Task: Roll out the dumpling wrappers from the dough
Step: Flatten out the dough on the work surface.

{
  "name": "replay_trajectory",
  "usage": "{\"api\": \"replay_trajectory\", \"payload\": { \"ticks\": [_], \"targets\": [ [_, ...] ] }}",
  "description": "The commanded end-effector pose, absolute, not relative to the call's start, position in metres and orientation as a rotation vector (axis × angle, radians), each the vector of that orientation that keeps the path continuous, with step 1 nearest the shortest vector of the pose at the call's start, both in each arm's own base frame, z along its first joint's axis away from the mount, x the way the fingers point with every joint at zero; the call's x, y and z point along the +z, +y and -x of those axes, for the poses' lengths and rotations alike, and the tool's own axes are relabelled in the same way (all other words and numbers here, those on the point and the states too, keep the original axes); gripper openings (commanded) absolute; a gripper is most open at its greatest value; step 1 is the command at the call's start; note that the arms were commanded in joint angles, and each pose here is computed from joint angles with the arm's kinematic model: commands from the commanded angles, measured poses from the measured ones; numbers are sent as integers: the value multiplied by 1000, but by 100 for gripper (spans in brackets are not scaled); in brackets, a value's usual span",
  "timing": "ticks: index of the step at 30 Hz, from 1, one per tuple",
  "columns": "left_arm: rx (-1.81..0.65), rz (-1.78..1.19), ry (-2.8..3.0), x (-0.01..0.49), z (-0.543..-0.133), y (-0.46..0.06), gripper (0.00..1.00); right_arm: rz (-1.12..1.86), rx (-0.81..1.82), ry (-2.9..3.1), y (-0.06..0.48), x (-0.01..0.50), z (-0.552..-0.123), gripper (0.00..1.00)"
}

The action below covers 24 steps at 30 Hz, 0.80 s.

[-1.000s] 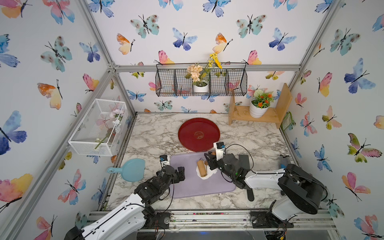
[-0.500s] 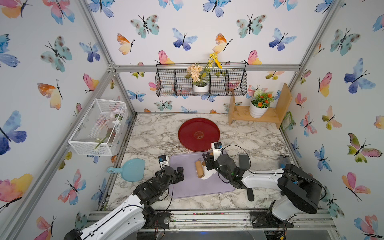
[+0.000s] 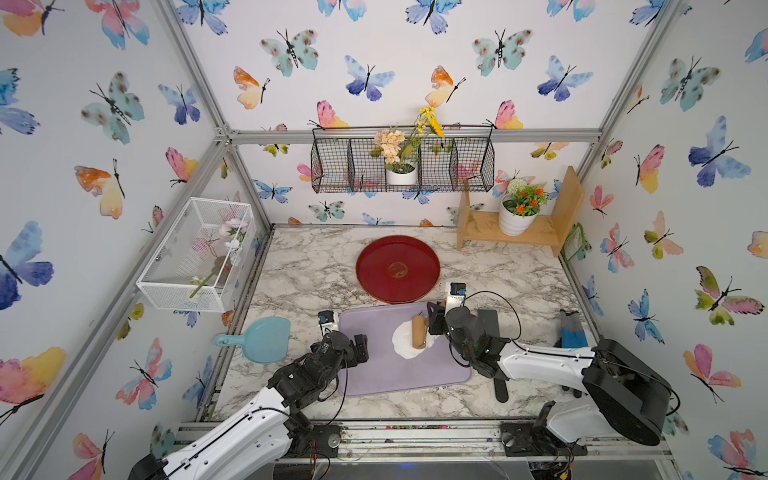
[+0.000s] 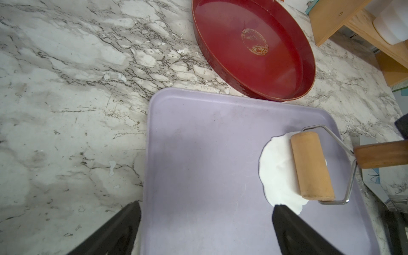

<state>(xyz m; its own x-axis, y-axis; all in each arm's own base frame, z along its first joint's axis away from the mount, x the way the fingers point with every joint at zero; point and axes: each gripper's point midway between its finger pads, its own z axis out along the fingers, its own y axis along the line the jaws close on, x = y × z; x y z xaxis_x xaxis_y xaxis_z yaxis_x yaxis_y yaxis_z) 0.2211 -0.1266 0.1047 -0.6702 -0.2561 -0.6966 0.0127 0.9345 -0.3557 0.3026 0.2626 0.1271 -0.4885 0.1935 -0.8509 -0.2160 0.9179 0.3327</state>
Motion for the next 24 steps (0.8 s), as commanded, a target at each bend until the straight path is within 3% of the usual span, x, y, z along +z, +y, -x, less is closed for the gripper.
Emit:
{"api": "replay_trajectory", "payload": {
  "ticks": [1,8,14,24],
  "targets": [
    [-424,178,2230,120,-228,-126,99,96,-108,2285,167,41,-273,2],
    [-419,170,2229,121,-228,-126,99,56,-45,2253,161,53,-267,2],
    [-429,171,2226,118,-228,-127,99,297,230,2180,200,50,-256,2],
    [-434,175,2225,120,-229,-128,99,547,353,2261,242,21,-245,2]
  ]
}}
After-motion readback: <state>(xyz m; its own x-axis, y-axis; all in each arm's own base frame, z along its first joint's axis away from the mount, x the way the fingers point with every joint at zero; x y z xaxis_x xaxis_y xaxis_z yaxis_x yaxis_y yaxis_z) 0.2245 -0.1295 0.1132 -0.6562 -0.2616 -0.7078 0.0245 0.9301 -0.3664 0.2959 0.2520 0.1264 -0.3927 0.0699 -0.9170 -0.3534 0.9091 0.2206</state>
